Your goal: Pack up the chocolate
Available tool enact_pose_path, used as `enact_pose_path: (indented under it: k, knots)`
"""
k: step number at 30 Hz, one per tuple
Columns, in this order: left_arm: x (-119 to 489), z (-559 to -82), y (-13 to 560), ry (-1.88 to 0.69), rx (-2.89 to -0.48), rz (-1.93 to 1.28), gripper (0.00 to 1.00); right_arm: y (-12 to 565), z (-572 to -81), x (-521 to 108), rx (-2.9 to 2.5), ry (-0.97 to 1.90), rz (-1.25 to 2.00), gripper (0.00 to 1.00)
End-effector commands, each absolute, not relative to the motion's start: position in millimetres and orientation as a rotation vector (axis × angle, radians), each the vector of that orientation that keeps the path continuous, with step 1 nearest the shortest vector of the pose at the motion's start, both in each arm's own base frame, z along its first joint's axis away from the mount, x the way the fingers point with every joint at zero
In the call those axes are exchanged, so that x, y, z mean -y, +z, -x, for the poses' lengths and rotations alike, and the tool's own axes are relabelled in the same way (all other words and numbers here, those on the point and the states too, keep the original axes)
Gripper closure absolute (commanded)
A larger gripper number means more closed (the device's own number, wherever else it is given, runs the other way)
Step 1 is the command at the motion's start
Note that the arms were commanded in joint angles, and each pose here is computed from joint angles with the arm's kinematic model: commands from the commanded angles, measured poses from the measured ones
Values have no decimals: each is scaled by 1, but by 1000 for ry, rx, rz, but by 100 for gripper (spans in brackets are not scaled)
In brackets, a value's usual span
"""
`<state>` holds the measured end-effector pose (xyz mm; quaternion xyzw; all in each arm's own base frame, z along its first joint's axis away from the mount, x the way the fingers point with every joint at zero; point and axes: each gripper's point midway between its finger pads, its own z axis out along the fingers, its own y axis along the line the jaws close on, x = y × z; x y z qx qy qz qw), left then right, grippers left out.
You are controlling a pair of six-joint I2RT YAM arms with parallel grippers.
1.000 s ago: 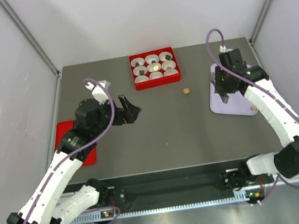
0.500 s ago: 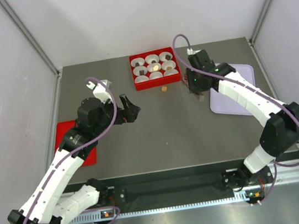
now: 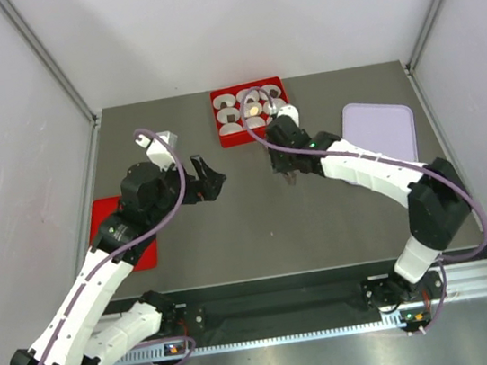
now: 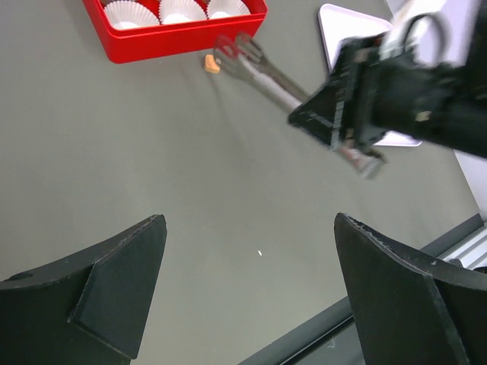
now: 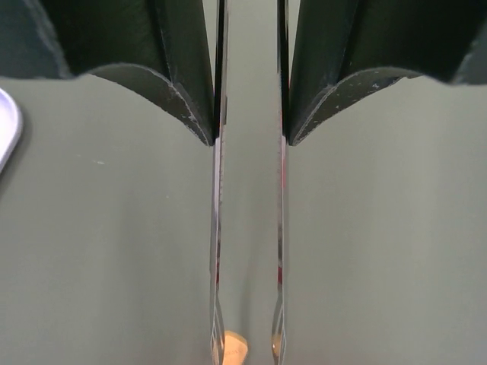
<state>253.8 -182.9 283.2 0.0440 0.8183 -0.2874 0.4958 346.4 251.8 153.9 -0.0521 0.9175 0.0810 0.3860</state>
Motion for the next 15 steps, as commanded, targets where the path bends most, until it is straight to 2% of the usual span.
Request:
enact_pose_path:
  k: [1,15]
  knots:
    - [178,-253,309,-698,-1912,-98,4,159,-364,-267,-2246,180,31,59]
    - [170,-251,308,-661,-1909,-87,4,133,-379,-283,-2272,119,15,58]
